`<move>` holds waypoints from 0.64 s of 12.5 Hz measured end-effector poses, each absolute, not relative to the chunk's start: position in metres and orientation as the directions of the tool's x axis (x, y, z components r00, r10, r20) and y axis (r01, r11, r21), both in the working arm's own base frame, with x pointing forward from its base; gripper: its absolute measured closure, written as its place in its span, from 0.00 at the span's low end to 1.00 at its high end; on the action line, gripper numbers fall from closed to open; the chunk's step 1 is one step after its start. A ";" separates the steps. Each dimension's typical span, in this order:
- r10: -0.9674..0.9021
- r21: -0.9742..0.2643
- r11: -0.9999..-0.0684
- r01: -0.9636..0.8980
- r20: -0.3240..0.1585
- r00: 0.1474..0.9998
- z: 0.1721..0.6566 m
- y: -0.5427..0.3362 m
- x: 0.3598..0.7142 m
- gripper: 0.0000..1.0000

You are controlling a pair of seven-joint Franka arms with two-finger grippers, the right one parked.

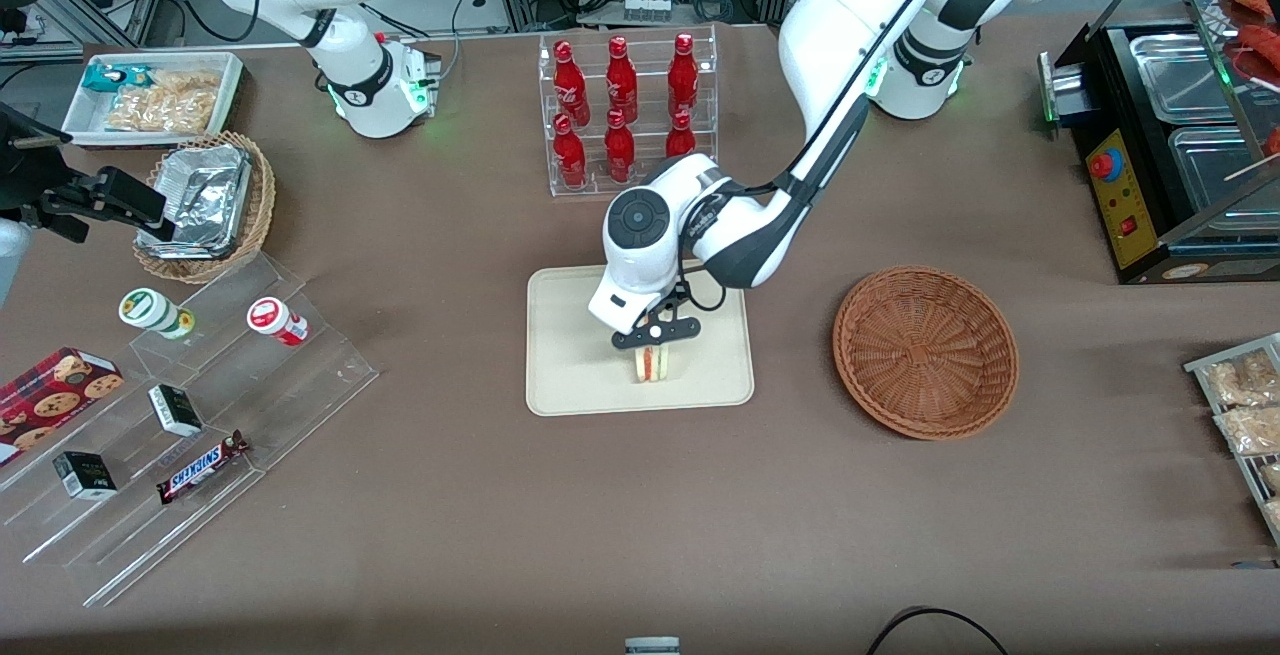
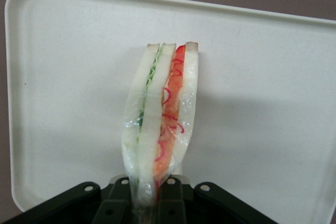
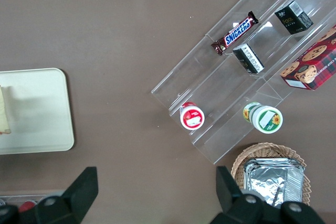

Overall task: Place sandwich from basket to tray
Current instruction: 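Lower the sandwich onto the tray and open the left gripper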

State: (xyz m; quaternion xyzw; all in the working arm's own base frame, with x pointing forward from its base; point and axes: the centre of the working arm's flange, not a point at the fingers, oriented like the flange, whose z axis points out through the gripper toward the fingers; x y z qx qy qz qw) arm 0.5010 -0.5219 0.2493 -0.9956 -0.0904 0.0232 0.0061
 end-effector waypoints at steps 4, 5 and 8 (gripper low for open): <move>0.175 -0.015 -0.984 0.175 -0.042 0.984 0.241 -0.533 0.492 0.85; 0.174 -0.010 -0.985 0.174 -0.040 0.984 0.241 -0.535 0.492 0.80; 0.168 -0.003 -0.986 0.168 -0.025 0.986 0.246 -0.537 0.493 0.47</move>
